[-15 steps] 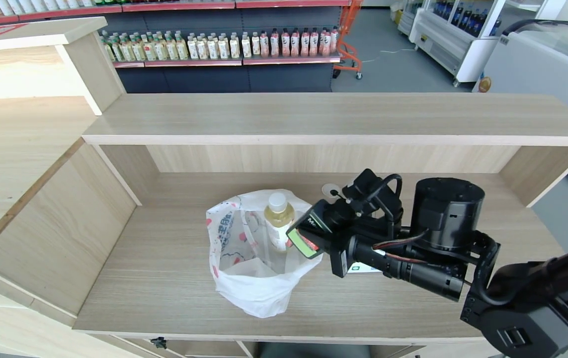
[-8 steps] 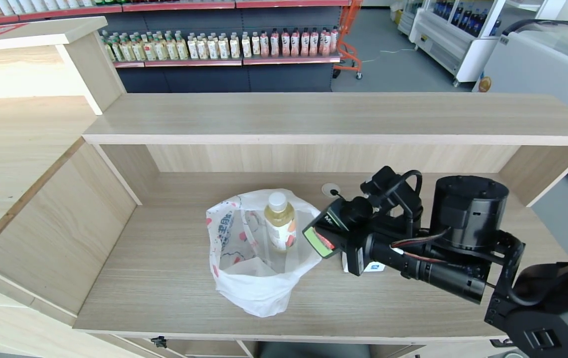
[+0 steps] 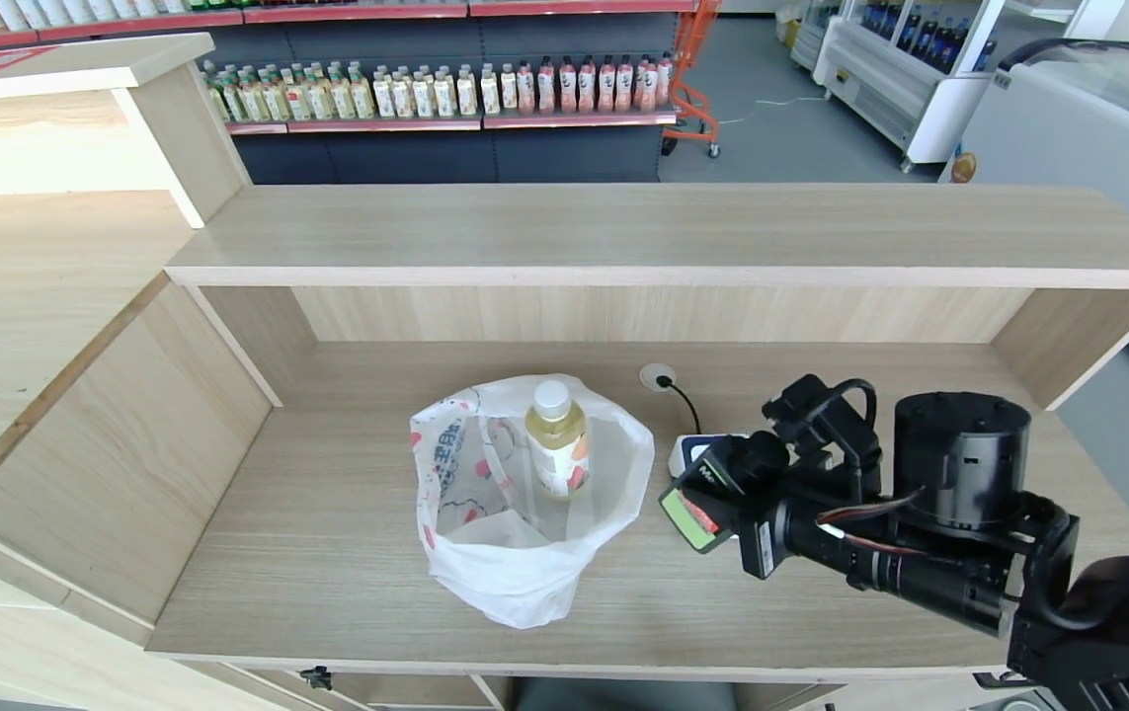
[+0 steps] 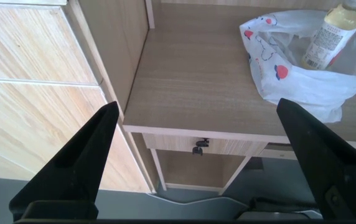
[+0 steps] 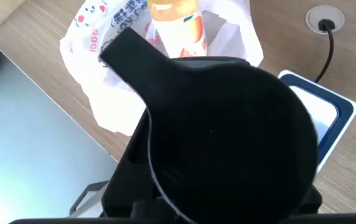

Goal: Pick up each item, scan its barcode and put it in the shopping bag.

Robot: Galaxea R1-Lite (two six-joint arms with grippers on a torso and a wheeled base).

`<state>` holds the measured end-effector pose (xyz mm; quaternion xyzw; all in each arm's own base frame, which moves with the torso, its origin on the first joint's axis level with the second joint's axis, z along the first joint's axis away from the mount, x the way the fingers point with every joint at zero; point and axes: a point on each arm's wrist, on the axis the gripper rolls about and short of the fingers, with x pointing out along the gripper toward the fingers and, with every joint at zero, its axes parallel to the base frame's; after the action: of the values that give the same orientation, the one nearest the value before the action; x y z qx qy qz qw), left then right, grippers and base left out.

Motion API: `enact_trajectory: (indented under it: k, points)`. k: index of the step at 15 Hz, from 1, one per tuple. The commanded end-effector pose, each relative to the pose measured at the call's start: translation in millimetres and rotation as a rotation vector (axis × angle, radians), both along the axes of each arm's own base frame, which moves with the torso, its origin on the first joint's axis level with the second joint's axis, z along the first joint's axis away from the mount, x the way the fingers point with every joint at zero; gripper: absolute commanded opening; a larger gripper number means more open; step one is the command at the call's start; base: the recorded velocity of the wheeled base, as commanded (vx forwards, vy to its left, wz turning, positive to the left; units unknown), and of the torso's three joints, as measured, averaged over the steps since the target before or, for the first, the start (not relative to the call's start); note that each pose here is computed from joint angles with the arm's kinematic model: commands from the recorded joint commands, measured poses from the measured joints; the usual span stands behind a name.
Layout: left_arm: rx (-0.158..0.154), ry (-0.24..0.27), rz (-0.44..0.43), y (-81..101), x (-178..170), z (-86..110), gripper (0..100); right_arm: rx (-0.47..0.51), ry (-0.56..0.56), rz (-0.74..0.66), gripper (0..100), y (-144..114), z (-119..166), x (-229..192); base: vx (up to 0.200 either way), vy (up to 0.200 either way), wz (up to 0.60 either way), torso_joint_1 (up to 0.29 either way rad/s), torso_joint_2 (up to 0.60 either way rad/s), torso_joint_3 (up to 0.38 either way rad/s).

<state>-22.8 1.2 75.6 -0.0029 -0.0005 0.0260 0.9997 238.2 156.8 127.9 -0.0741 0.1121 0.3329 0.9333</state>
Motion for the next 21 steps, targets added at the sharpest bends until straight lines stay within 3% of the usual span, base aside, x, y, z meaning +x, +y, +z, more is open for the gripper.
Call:
enact_trajectory:
  k: [1,9,13,16,21]
  points:
    - [0.000,-0.001,0.000,0.0,0,0.0,100,-0.033,0.053,-0.038,0,-8,-16,6,0.000,0.000,0.00,0.000,0.00,0.000]
    - [0.000,-0.001,0.002,0.0,0,0.0,100,-0.017,-0.015,-0.120,0,16,-21,68,0.000,0.000,0.00,0.000,0.00,0.000]
    - [0.000,-0.001,0.000,0.0,0,0.0,100,-0.013,0.068,-0.053,0,24,-31,35,0.000,0.000,0.00,0.000,0.00,0.000]
    - [0.000,-0.001,0.000,0.0,0,0.0,100,0.012,0.072,-0.042,0,31,-46,40,0.000,0.000,0.00,0.000,0.00,0.000]
    - [0.000,-0.001,0.000,0.0,0,0.0,100,0.110,0.140,0.102,0,31,-44,42,0.000,0.000,0.00,0.000,0.00,0.000]
